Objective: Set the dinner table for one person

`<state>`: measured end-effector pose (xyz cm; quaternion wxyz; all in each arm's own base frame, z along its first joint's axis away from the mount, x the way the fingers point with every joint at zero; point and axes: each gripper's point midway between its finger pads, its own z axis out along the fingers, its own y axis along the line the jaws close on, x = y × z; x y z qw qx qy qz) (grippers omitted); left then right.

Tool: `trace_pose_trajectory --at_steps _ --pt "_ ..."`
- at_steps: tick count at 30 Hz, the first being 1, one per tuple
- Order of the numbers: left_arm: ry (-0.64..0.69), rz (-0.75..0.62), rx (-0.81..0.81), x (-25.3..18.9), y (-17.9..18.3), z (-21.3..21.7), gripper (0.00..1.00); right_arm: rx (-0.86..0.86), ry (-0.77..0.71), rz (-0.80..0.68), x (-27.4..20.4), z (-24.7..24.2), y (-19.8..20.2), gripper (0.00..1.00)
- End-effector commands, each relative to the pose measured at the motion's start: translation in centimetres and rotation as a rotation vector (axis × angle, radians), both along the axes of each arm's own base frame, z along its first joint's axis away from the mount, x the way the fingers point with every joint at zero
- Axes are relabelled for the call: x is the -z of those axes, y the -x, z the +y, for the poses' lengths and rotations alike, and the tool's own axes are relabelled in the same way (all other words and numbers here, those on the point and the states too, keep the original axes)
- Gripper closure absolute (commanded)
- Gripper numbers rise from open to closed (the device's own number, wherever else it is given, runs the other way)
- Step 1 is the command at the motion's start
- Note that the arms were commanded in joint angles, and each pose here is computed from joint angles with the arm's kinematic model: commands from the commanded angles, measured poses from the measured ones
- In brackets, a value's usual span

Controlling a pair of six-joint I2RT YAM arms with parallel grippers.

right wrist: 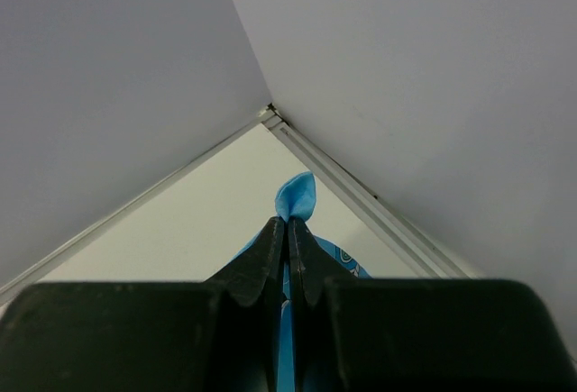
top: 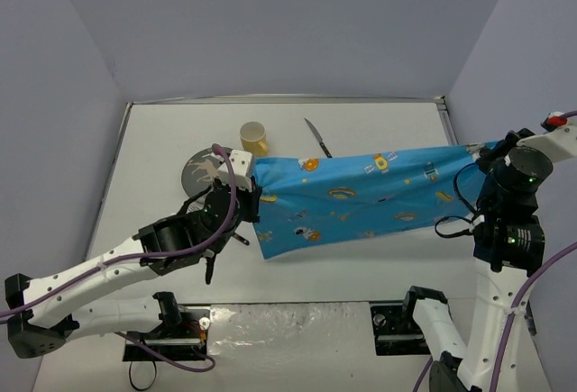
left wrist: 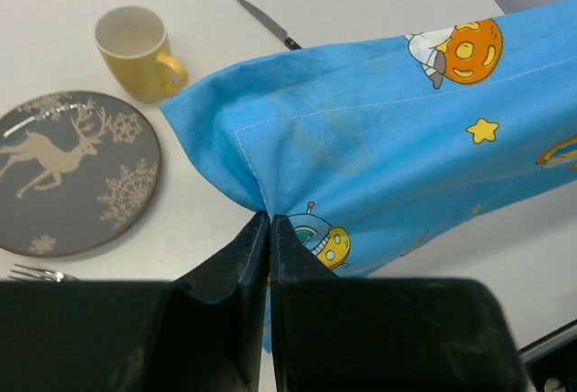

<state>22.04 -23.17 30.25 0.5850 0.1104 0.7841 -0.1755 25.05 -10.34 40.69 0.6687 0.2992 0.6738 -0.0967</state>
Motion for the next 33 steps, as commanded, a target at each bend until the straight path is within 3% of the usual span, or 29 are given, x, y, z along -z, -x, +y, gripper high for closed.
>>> trace_pose_trajectory --at_steps 1,3,6,13,16,24,30,33 --pt "0.019 0.084 -0.103 2.4 -1.0 -0.2 1.00 0.118 -0.034 0.113 3.5 -2.2 -1.2 1.00" --pt "-0.012 0.154 -0.120 5.3 -1.9 -1.0 1.00 0.146 -0.062 0.148 5.5 -2.6 -2.0 1.00" --pt "0.040 0.307 -0.163 10.0 -4.8 -1.5 1.00 0.172 -0.097 0.237 10.7 -3.3 -4.0 1.00" --pt "-0.045 0.408 -0.205 17.1 -10.0 -2.9 1.00 0.172 -0.168 0.398 21.5 -4.6 -8.3 1.00" --pt "-0.073 0.408 -0.225 18.1 -11.9 -2.9 1.00 0.158 -0.162 0.412 22.3 -5.0 -9.6 1.00" --pt "-0.051 0.323 -0.205 15.0 -13.3 -3.4 1.00 0.076 -0.133 0.266 17.3 -4.3 -10.6 1.00" --pt "-0.004 0.125 -0.141 7.0 -10.8 -2.1 1.00 0.046 -0.064 0.041 8.0 -3.1 -7.1 1.00" --pt "0.025 0.015 -0.104 2.4 -8.8 -1.4 1.00 0.061 -0.050 -0.002 5.0 -2.8 -5.2 1.00"
